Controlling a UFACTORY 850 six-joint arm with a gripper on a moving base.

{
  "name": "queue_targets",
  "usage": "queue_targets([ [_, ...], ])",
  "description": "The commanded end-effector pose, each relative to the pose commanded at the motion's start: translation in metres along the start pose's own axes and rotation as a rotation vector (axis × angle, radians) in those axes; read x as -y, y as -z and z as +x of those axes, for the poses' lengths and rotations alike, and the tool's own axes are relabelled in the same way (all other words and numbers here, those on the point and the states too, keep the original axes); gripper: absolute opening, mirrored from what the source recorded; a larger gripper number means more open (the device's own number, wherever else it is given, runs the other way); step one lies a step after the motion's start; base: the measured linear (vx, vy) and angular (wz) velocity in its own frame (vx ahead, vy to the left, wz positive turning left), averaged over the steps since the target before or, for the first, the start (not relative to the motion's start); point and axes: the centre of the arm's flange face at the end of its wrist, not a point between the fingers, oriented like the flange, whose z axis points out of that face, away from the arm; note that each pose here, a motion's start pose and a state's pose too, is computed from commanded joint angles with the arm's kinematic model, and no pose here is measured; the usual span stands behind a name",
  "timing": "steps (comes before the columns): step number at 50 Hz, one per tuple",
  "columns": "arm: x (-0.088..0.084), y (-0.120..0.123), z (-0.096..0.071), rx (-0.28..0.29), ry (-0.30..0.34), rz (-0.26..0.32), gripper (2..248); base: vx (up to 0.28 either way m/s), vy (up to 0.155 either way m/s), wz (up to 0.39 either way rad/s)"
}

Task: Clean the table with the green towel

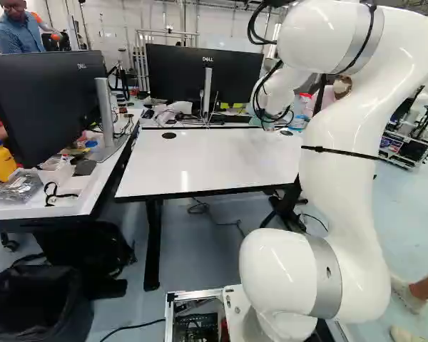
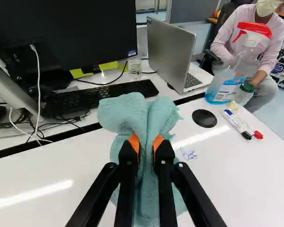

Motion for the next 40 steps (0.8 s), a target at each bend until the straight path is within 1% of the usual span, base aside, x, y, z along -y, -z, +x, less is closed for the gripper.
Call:
queue_targets([
  [8, 0.002, -0.012, -0.005, 0.006, 0.001, 0.002, 51, 0.0, 0.0, 0.0],
  [40, 0.001, -0.036, -0.036, 0.061, 0.001, 0.002, 51, 0.0, 0.0, 0.0],
])
